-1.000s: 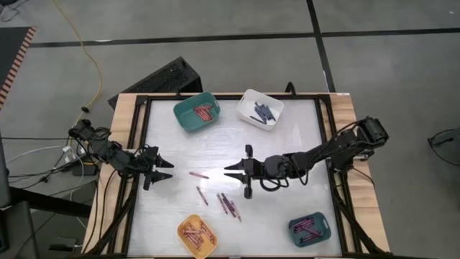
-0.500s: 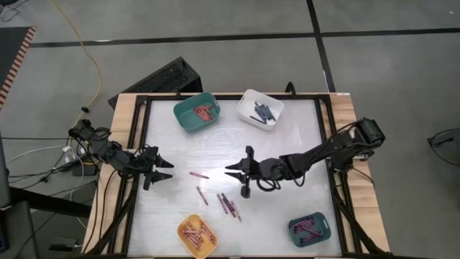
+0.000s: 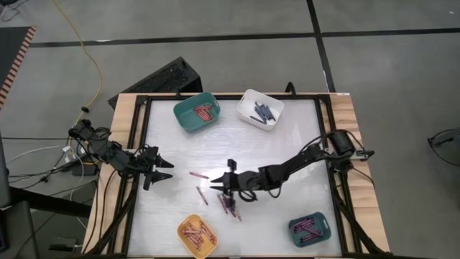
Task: Sort crayons
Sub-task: Put the red crayon into the top green bin
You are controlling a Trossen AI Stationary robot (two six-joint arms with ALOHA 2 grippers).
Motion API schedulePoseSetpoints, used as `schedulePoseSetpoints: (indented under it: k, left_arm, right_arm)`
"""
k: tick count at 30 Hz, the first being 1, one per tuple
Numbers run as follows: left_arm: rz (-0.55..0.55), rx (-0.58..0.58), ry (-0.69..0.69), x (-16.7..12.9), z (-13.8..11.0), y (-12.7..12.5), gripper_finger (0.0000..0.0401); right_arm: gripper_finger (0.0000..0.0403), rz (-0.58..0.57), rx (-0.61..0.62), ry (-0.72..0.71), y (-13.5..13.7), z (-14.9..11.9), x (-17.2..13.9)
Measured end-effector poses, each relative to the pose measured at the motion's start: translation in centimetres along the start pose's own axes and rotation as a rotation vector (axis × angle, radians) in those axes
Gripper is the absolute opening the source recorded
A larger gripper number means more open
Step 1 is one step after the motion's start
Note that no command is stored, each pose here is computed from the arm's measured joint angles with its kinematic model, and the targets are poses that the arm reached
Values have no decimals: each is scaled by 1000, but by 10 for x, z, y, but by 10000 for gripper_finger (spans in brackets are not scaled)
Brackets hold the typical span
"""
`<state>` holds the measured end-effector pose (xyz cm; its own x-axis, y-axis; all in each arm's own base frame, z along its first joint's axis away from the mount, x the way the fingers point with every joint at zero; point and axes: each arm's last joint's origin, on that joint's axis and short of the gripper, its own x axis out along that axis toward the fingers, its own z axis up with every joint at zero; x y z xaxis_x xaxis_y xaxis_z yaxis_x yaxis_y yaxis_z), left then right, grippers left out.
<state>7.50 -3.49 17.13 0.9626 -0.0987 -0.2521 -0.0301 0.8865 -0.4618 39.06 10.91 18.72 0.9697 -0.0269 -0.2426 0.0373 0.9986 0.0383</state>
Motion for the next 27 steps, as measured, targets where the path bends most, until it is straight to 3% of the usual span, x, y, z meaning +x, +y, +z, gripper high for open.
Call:
schedulePoseSetpoints:
  k: [8,27]
  left_arm:
    - [1,0,-1,0,0,0,228]
    - [0,0,0,0,0,0,228]
  right_arm:
    - [93,1,-50,4,7,19,16]
    - [93,0,-51,30,8,21,16]
